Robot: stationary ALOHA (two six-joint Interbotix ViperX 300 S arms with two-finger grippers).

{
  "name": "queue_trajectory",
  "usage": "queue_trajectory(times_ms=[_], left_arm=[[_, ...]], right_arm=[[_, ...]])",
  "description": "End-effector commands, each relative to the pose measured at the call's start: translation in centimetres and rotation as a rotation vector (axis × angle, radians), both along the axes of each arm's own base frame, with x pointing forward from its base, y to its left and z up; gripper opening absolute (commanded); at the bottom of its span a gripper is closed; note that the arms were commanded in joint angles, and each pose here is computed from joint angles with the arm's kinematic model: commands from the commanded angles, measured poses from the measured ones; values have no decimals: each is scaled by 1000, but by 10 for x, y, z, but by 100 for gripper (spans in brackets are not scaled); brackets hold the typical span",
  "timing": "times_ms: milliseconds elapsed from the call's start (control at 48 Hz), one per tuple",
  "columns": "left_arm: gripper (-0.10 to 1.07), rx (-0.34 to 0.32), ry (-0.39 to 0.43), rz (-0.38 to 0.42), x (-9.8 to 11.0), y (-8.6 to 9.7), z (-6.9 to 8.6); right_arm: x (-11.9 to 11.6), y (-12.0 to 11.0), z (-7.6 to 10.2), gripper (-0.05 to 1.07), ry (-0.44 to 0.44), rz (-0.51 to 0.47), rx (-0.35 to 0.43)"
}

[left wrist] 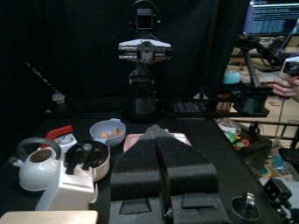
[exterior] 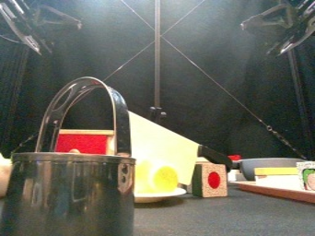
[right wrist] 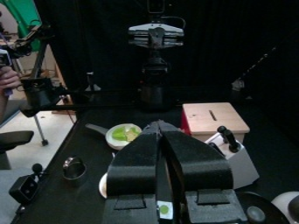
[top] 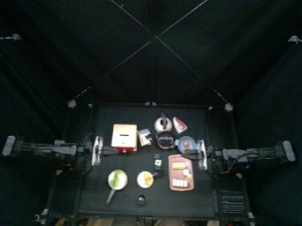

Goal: Regrasp cleaver with other hand

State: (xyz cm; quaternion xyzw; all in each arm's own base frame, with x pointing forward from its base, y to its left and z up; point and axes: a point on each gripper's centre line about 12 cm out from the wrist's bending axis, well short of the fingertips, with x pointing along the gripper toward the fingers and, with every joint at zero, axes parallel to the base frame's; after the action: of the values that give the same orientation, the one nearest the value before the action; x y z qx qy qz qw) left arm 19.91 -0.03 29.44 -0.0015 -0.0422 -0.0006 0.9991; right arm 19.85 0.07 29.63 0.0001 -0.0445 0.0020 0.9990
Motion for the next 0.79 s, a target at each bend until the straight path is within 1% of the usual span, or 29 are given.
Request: queue_trajectory(times_ms=[0,42,125,292,396,479,604,708,771], left_arm=[[-4,-1,-5,6,1,1,-8],[-6,2,-21,4,0,1,-6],[-5,2,-43,5,0,1,-5],[-2,0,-18,0,2,0,-13],[-1,2,2,-2,5,-1,-16],[2,5,23,-7,9,-2,-20],[12,14,44,-31,14,-7,-23],[24,25,56,-55,17,-11,-25],[30,31,60,-66,18,-14,-26]], right_arm=[[6,-2,-2,0,20,-8,3],[9,-2,-4,0,32,-9,2],[20,-3,-12,1,81,-14,3],[48,-3,-27,2,181,-14,13],[67,-2,-42,2,256,-11,23],[80,3,-53,2,309,8,22],[95,15,-75,2,398,46,13],[106,30,-92,2,475,89,1],[110,35,-100,3,512,106,-7]])
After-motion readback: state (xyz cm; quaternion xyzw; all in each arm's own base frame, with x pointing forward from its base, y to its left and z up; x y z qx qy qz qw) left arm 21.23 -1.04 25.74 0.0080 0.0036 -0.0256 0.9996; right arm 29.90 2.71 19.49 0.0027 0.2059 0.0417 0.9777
